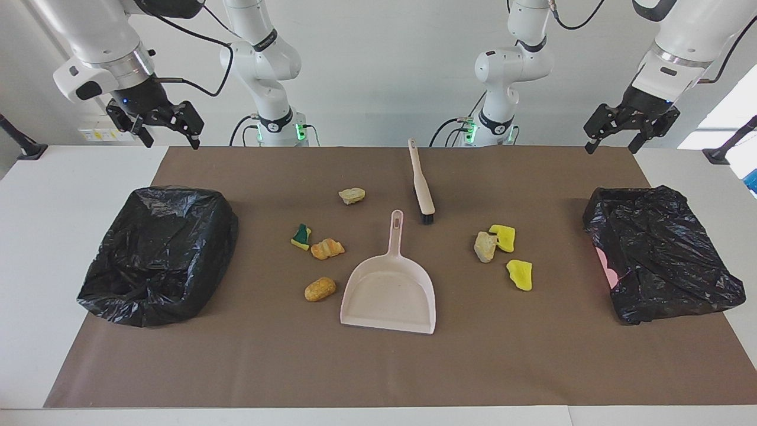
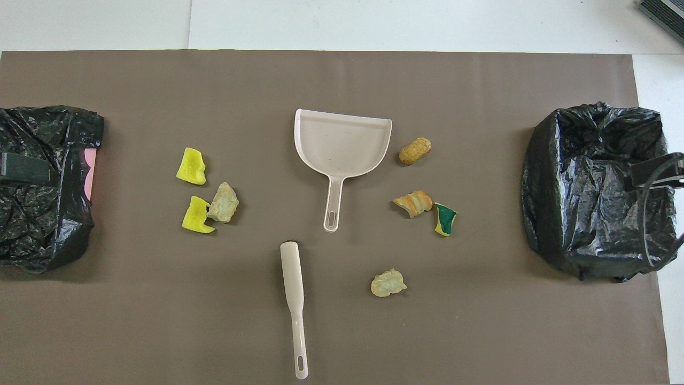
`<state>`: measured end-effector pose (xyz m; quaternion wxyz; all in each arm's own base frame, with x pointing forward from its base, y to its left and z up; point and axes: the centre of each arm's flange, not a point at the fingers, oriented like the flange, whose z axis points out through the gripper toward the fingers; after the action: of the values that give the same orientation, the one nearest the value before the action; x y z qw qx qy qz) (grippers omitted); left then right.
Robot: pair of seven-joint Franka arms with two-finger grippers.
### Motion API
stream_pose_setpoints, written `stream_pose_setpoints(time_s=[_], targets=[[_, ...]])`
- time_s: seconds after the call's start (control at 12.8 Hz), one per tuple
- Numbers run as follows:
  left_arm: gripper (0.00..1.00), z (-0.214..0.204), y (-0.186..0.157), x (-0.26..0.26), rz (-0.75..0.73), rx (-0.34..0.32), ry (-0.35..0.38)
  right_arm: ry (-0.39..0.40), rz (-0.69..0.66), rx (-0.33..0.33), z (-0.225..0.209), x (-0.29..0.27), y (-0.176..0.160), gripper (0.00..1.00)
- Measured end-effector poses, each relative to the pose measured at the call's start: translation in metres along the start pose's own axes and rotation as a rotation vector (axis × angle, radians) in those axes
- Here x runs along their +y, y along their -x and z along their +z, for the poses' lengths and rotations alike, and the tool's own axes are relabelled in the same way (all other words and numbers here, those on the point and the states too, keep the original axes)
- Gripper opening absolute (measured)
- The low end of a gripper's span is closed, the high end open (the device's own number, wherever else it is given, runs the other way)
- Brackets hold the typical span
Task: Sweep and dump trash in bin
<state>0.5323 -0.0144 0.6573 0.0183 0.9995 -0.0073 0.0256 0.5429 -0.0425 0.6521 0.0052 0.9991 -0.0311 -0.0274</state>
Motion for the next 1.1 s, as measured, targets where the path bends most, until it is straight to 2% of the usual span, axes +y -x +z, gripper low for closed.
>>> stream_pose_setpoints(time_s=[0.86, 1.1], targets=[[1.00, 0.001, 0.000, 0.002, 0.004, -0.001, 0.000, 0.000, -0.006, -0.012, 0.005, -0.003, 0.001, 1.00], [1.00, 0.009, 0.006, 0.009, 0.015, -0.023, -0.002, 0.002, -0.032, -0.003, 0.011, -0.017, 0.004, 1.00]])
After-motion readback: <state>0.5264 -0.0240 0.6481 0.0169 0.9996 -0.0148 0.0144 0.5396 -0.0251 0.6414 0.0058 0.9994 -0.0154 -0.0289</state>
